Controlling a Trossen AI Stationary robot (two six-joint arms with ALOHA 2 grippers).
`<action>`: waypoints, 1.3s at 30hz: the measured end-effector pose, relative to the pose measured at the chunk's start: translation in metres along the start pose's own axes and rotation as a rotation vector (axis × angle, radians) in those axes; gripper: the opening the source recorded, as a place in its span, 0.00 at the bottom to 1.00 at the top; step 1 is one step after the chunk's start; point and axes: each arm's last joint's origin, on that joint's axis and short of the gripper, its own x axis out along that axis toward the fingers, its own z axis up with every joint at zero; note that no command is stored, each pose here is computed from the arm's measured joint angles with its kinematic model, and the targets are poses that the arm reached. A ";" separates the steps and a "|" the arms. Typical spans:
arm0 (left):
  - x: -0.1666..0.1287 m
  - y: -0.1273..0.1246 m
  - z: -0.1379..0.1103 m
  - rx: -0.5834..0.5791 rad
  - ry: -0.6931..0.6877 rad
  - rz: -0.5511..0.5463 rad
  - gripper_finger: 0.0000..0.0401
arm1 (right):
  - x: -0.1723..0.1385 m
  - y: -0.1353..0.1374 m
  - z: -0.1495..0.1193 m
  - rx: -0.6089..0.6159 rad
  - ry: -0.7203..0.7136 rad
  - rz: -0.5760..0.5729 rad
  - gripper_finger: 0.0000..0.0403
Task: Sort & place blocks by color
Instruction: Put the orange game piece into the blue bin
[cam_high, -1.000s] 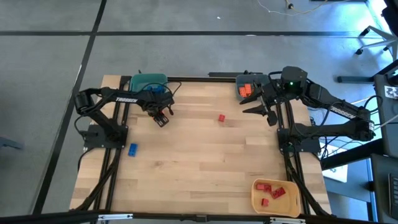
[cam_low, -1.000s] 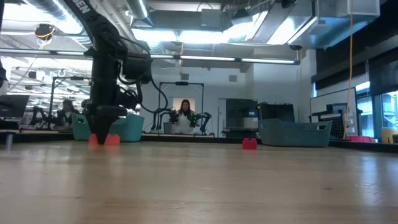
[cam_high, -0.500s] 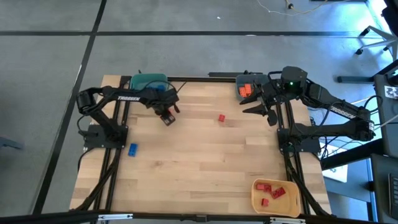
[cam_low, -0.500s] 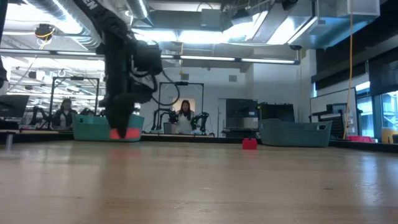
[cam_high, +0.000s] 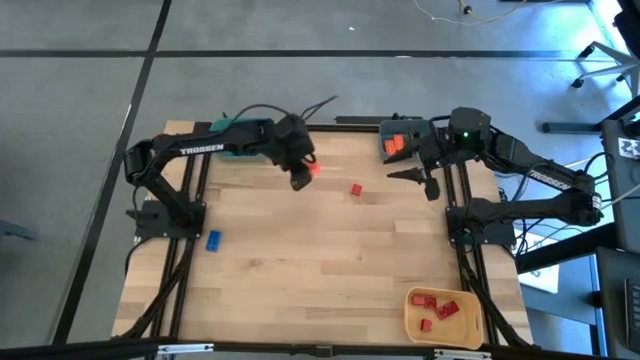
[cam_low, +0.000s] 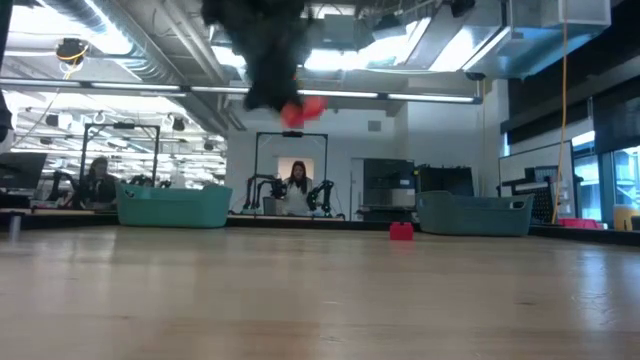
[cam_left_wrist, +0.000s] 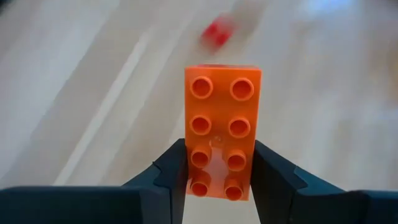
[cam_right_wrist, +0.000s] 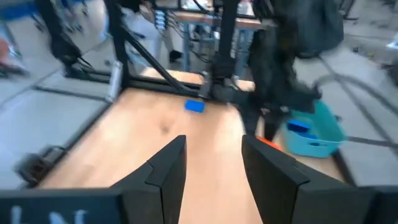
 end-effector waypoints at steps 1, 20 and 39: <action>-0.008 -0.007 0.009 0.016 -0.038 -0.028 0.31 | 0.002 -0.001 -0.001 -0.028 0.010 -0.015 0.39; -0.067 -0.093 0.047 0.061 -0.200 -0.335 0.31 | 0.066 0.009 -0.001 -0.573 0.060 -0.073 0.39; -0.039 -0.116 0.042 0.076 -0.132 -0.406 0.31 | 0.097 0.022 -0.006 -0.659 0.052 0.011 0.39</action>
